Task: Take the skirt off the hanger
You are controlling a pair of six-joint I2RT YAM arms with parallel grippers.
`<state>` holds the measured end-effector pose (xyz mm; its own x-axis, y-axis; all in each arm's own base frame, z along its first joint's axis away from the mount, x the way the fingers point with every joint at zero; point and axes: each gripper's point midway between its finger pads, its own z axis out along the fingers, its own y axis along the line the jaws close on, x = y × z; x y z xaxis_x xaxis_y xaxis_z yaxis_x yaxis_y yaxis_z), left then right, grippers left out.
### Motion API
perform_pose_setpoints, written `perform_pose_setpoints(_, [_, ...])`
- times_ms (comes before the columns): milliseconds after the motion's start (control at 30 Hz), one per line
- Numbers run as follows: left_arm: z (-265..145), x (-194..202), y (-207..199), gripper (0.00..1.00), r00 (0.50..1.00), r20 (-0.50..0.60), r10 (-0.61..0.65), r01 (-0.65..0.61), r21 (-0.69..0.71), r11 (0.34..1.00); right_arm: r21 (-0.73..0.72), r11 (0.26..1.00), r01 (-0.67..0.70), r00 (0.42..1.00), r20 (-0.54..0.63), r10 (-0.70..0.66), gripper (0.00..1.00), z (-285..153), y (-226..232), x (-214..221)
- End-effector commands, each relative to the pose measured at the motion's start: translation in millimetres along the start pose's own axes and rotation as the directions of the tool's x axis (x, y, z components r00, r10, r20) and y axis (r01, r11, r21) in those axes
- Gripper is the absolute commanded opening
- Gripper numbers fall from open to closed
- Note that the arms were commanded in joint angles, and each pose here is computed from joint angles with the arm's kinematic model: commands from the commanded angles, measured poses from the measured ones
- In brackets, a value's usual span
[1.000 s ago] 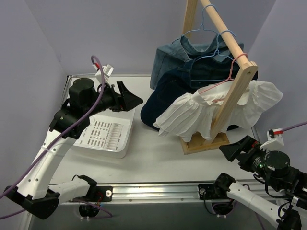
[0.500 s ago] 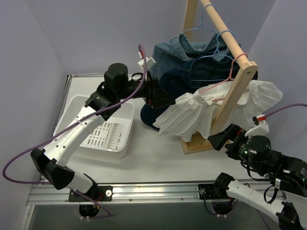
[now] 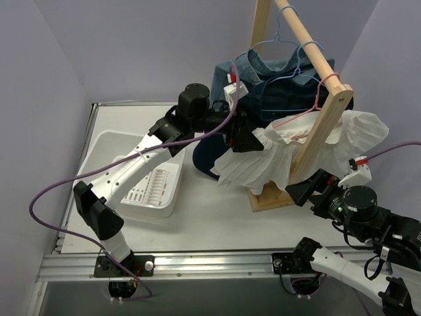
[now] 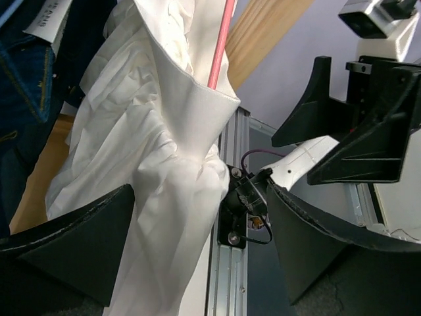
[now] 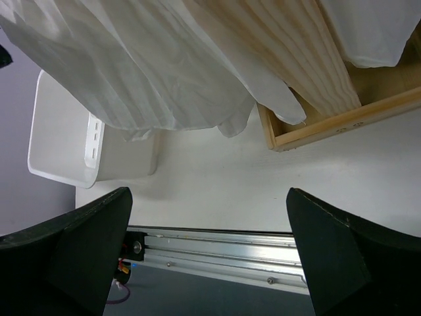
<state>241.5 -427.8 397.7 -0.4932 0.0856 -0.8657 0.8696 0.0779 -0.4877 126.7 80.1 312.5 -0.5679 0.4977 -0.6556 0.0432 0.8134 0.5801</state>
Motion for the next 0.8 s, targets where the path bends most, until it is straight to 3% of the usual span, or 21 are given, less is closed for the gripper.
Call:
perform_pose_setpoints(0, [9.8,-3.9,-8.4,0.90,0.996,-0.021,0.092,-0.092,-0.011,0.996,-0.005,1.000,-0.007,1.000,0.025,0.007,1.00,-3.3,2.8,-7.9])
perform_pose_setpoints(133, [20.9,10.2,2.0,0.85,0.991,-0.082,0.101,-0.107,-0.066,0.992,-0.022,1.000,-0.021,0.999,0.040,0.022,1.00,-7.9,2.7,-10.8])
perform_pose_setpoints(233, [21.2,5.4,6.7,0.77,0.992,-0.068,0.105,-0.112,-0.106,0.988,-0.027,0.999,-0.032,0.998,0.056,0.033,1.00,-11.4,1.1,-13.9])
perform_pose_setpoints(333, [18.6,-3.3,12.7,0.52,0.992,-0.044,0.116,-0.121,-0.157,0.980,-0.012,1.000,-0.026,0.998,0.053,0.027,1.00,-10.6,-1.5,-13.1])
perform_pose_setpoints(367, [18.1,-5.1,13.1,0.36,0.992,-0.039,0.117,-0.122,-0.169,0.978,-0.008,1.000,-0.023,0.998,0.051,0.023,1.00,-10.0,-1.7,-12.7])
perform_pose_setpoints(567, [13.5,-15.6,22.7,0.04,0.995,-0.018,0.100,-0.101,-0.253,0.962,-0.004,1.000,-0.019,0.999,0.043,0.019,1.00,-9.5,-1.6,-11.4])
perform_pose_setpoints(767, [2.0,-45.6,-3.7,0.02,0.988,0.075,0.136,-0.116,-0.221,0.968,0.000,1.000,-0.028,0.998,0.049,0.028,1.00,-13.2,-5.0,-12.6])
